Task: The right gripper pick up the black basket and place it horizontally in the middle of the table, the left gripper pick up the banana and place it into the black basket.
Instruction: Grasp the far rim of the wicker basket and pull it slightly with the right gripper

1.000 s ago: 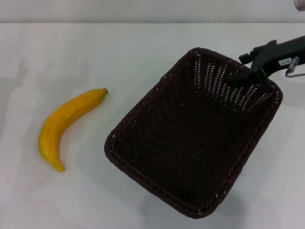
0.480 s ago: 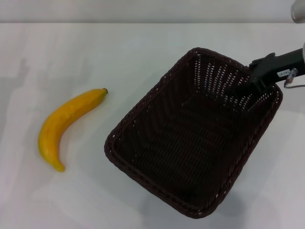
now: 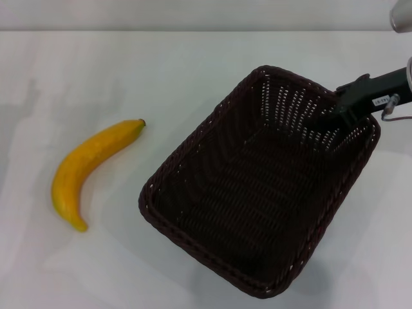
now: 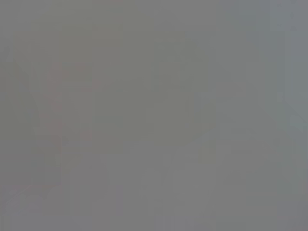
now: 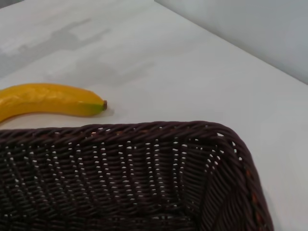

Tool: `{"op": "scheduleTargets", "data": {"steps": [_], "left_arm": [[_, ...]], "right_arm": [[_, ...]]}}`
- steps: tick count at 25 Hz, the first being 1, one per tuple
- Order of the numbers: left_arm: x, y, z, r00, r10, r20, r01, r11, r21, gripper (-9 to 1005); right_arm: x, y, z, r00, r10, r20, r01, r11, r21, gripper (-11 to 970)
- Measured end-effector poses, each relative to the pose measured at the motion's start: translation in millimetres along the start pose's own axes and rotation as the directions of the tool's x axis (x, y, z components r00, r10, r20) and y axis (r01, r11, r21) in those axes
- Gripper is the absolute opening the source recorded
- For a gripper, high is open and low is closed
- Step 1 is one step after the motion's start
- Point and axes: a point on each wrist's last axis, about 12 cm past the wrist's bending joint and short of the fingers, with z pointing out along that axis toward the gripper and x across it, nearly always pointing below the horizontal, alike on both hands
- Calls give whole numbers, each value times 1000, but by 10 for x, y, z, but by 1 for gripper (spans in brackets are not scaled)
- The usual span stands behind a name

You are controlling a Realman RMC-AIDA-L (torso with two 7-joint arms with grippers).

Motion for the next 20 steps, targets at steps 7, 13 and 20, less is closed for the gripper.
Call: {"op": "scheduleTargets", "data": {"steps": [7,13,20], "left_arm": [[0,0,0,1000,0,0,0,1000,0,879],[0,0,0,1000,0,0,0,1000,0,879],[8,-2,-5,1000,-2,-2,2,1000,-1,879]], "right_arm": [[-59,-21,1,999,18,-30,-17,1000,26,572],[-149,-3,76,995,6,-100,-1,999,51,281],[-199,21,79,991,17,-134,-11,999,40,240]]}}
